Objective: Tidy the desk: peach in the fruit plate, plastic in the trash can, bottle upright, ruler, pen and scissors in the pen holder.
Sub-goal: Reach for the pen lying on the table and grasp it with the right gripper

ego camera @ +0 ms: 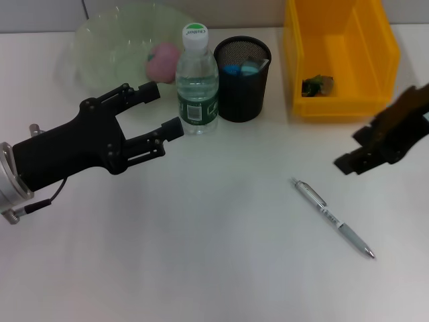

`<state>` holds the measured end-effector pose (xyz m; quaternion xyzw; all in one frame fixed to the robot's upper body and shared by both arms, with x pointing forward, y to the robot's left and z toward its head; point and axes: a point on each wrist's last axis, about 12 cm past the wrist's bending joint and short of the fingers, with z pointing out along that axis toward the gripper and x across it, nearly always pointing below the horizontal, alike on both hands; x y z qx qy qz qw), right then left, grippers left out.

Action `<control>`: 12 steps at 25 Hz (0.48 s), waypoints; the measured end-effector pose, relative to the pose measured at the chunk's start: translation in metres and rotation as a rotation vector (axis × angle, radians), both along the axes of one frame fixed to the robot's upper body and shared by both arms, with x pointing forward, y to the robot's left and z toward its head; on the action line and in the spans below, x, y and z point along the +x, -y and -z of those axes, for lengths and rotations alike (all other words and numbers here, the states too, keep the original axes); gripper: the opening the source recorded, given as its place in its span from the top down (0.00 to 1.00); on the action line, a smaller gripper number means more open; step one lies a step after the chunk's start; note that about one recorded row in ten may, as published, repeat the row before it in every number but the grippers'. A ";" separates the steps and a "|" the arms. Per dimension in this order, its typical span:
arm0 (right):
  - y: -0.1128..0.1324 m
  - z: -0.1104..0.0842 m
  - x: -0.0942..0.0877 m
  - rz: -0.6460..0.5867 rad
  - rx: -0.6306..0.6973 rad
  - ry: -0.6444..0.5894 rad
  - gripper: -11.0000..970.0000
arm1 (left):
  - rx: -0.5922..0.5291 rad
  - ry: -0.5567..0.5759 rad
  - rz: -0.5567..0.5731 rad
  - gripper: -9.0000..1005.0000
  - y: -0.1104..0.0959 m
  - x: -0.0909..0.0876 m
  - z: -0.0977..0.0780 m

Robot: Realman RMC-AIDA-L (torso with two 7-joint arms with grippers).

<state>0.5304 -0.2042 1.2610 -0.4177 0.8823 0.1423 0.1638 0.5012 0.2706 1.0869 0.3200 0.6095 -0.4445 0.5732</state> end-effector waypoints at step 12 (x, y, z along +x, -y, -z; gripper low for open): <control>0.014 0.038 0.013 0.122 -0.084 -0.155 0.42 | 0.005 -0.006 0.008 0.20 0.001 -0.002 0.002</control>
